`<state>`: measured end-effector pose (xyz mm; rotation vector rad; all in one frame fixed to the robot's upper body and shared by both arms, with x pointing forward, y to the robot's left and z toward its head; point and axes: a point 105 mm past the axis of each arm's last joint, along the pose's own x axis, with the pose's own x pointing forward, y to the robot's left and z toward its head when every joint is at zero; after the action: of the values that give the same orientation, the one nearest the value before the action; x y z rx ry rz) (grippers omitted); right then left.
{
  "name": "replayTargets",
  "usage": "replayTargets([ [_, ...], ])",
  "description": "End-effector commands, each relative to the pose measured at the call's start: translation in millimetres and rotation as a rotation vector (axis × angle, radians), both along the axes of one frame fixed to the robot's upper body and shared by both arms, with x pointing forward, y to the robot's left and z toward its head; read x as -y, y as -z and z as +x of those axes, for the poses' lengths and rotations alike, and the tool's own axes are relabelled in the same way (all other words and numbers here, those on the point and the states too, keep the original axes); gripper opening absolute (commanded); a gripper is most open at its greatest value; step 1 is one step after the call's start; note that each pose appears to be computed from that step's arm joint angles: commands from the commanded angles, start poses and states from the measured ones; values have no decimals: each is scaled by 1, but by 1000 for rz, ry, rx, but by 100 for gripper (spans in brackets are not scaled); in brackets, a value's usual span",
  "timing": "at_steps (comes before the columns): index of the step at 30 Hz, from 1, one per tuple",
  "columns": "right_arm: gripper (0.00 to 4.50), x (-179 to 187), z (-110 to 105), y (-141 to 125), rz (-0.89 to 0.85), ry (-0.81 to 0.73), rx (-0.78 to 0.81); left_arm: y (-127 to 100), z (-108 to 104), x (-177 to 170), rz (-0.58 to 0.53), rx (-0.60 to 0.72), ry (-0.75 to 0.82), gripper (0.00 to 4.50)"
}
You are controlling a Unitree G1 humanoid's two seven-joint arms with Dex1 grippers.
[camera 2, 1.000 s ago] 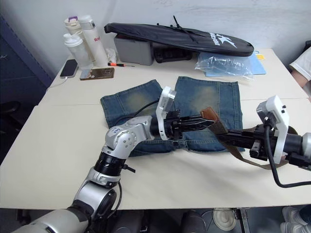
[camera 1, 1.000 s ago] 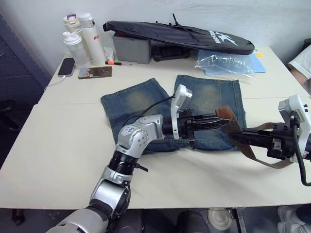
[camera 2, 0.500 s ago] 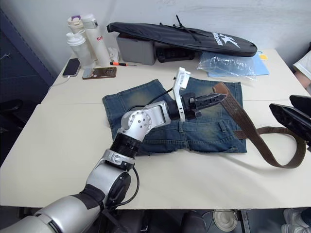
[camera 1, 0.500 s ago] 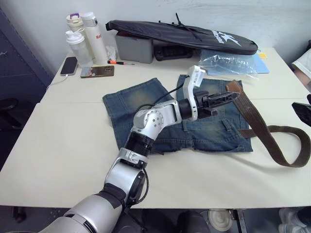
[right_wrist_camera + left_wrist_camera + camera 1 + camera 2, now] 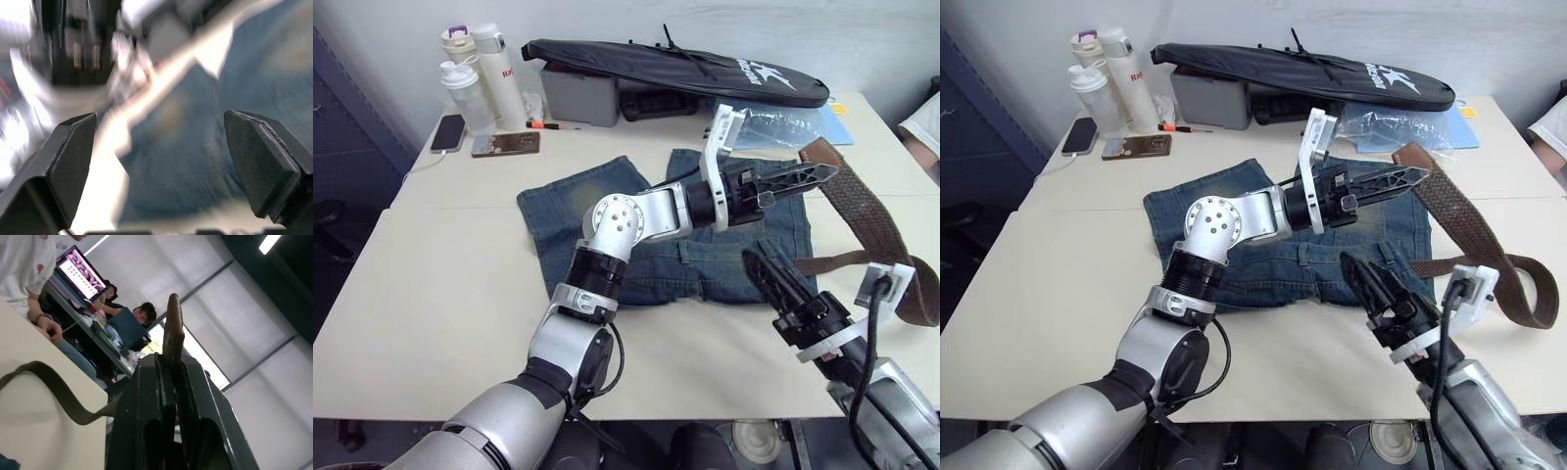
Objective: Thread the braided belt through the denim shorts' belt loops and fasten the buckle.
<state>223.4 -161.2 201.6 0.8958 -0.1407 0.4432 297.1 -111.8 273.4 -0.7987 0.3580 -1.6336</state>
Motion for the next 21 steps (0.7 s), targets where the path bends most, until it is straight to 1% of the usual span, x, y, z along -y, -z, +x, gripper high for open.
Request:
replayTargets([
  [1,441,10,-2,-21,136,58,153,-4,-31,20,-84,-45,100,0],
  [4,441,20,0,-27,234,114,210,-1,-29,18,-85,-55,80,0],
  [8,441,25,2,-30,289,147,254,1,-25,17,-79,-66,55,0],
  [11,441,32,-1,-35,310,189,297,4,-25,17,-68,-65,50,0],
  [15,441,41,-4,-40,312,261,360,20,-27,18,-7,-65,55,0],
  [21,441,45,-5,-33,302,282,345,22,-23,15,0,-62,38,0],
])
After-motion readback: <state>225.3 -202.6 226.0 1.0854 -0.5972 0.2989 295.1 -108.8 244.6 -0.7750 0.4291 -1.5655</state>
